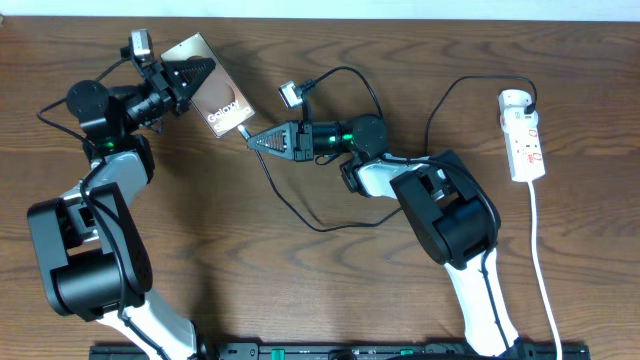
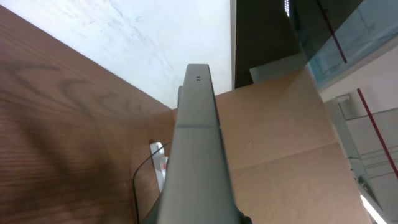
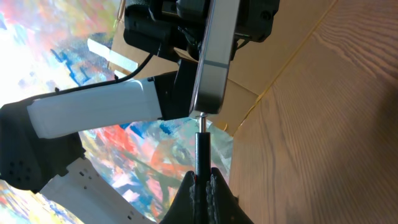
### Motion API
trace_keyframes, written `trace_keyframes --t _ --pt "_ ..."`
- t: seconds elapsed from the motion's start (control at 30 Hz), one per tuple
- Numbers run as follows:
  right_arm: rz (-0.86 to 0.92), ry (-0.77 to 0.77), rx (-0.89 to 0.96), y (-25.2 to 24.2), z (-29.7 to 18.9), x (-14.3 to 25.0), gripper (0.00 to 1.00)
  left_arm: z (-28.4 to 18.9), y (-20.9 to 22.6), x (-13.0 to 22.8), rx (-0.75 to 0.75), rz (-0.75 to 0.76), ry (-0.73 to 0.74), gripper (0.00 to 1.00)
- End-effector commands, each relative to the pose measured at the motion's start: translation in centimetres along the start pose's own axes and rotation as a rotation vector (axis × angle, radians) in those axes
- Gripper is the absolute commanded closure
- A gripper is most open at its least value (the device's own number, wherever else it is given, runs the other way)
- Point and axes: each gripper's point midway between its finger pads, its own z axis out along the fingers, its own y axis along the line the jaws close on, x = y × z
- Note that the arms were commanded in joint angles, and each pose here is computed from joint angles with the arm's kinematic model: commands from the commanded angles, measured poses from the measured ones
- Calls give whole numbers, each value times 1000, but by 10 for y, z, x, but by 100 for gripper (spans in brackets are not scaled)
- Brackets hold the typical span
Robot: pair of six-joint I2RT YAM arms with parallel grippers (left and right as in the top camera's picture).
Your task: Plug charger to phone and switch on socket
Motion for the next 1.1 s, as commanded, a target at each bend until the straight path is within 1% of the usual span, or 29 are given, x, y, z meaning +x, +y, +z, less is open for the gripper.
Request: trace_keyframes --t 0.0,0.6,1.07 --pt "-65 -12 -25 9 3 -5 99 5 -9 2 15 51 12 94" --pt "-55 -12 -31 12 4 -8 99 6 -9 3 16 54 16 93" --pt "-42 -23 -32 12 4 -10 99 5 -10 10 21 75 56 93"
